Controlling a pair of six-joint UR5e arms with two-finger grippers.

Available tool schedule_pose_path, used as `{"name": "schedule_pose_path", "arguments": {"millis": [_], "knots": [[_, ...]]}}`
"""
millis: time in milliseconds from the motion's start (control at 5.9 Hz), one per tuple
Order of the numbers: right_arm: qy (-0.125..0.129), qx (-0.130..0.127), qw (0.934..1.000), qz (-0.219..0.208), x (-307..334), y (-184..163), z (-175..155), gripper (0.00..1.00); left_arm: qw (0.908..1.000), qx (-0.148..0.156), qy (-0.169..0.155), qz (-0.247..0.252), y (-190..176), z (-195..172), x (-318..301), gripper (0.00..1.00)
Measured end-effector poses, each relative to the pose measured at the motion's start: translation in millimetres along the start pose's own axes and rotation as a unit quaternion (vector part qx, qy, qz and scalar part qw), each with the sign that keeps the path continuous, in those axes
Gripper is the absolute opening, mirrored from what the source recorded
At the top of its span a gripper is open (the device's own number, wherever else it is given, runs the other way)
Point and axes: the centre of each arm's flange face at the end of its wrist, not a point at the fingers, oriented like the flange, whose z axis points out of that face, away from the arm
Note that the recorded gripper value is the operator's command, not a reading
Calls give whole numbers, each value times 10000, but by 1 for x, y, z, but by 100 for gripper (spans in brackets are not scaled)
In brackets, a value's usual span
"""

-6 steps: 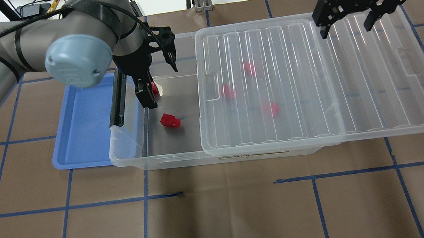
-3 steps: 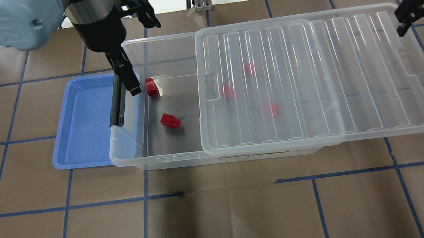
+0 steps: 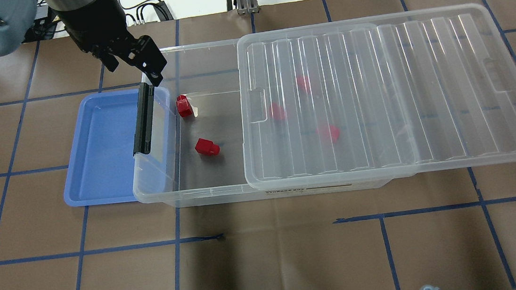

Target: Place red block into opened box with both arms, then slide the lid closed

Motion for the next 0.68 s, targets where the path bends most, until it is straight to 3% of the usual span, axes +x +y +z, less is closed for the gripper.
{"name": "schedule_pose_path", "arguments": {"millis": [169,678], "knots": [[-21,-49,10000,30,7,2,16,100,9974,109,-46,-716,2,-7,-11,98],[11,29,9999,104,-1,12,52,100,9836,-55,-22,-1801,16,-11,-16,99]]}}
